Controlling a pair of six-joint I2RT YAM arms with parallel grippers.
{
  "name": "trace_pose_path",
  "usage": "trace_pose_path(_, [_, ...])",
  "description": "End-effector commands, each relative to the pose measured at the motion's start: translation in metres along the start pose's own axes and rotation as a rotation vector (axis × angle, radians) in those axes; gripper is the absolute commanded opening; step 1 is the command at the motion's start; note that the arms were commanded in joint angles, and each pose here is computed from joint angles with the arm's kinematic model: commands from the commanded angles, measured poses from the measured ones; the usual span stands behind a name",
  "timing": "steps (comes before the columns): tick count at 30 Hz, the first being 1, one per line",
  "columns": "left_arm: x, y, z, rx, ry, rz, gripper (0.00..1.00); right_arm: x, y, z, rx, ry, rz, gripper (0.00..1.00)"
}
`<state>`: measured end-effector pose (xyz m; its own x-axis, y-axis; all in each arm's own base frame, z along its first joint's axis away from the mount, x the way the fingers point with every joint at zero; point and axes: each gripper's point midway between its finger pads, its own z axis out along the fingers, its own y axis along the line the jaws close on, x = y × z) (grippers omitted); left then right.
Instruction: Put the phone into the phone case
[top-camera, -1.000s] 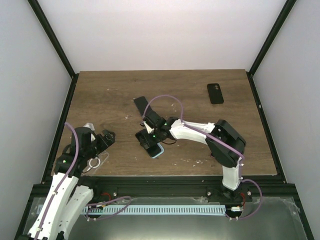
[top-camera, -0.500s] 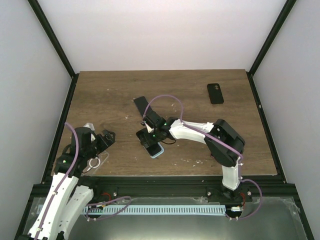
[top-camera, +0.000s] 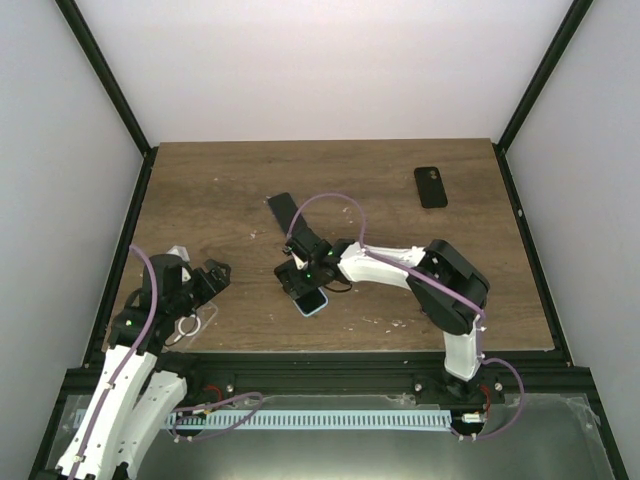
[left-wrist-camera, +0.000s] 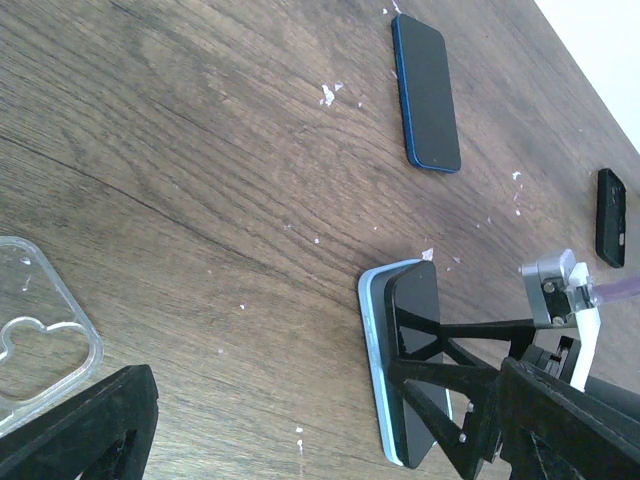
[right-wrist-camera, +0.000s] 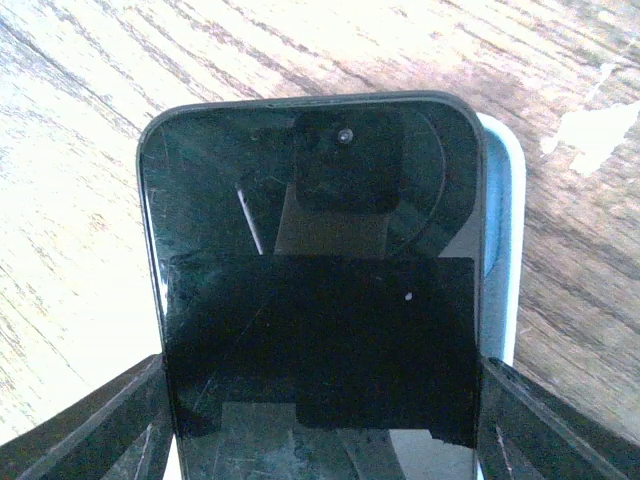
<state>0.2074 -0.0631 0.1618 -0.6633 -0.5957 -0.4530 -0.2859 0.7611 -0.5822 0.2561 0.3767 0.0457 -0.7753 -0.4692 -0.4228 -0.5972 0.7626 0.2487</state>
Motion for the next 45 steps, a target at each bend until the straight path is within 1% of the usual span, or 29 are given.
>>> trace_pose_path(1, [-0.003, -0.001, -0.002, -0.003, -0.009, -0.002, 0.93, 0.0, 0.005, 0.005, 0.01, -0.021, -0.027, 0.68])
trace_pose_path(4, [-0.003, -0.001, -0.003, 0.0, -0.011, -0.001, 0.93, 0.002, 0.004, 0.005, 0.022, -0.021, -0.033, 0.69])
trace_pose_path(10, [-0.003, 0.0, -0.001, -0.005, -0.008, -0.004, 0.93, 0.002, 0.004, -0.001, 0.046, -0.039, -0.035, 0.75])
trace_pose_path(13, [-0.002, 0.0, -0.001, -0.005, -0.005, -0.004, 0.93, 0.003, 0.002, -0.003, 0.057, -0.04, -0.021, 0.81])
trace_pose_path(19, [-0.002, -0.002, 0.002, -0.008, 0.013, -0.003, 0.93, 0.003, 0.005, -0.01, 0.043, -0.048, -0.007, 0.87])
trace_pose_path(22, [-0.001, -0.004, 0.003, -0.005, 0.023, -0.002, 0.93, 0.001, 0.007, -0.015, 0.034, -0.058, -0.003, 0.92])
trace_pose_path(25, [0.0, -0.006, 0.004, 0.003, 0.037, -0.001, 0.93, -0.001, 0.006, -0.02, 0.034, -0.07, 0.001, 0.94])
trace_pose_path(27, [0.002, -0.009, 0.006, 0.022, 0.051, 0.008, 0.91, -0.002, 0.006, -0.024, 0.025, -0.078, 0.005, 0.94])
trace_pose_path(30, [0.008, -0.017, 0.011, 0.068, 0.092, 0.027, 0.86, 0.001, 0.0, -0.028, 0.012, -0.08, 0.02, 0.92])
trace_pose_path(33, [0.017, -0.023, 0.019, 0.099, 0.149, 0.031, 0.84, 0.004, -0.009, -0.029, -0.018, -0.081, 0.044, 0.88])
trace_pose_path(36, [0.024, -0.03, 0.026, 0.133, 0.204, 0.044, 0.82, 0.011, -0.017, -0.026, -0.053, -0.072, 0.065, 0.78])
trace_pose_path(40, [0.033, -0.044, 0.036, 0.199, 0.279, 0.048, 0.81, 0.018, -0.023, -0.022, -0.093, -0.065, 0.076, 0.68])
trace_pose_path(44, [0.046, -0.044, 0.05, 0.221, 0.355, 0.005, 0.76, 0.025, -0.025, -0.019, -0.14, -0.057, 0.089, 0.6])
trace_pose_path(45, [0.049, -0.043, 0.054, 0.218, 0.363, 0.001, 0.74, 0.026, -0.024, -0.019, -0.148, -0.057, 0.086, 0.56])
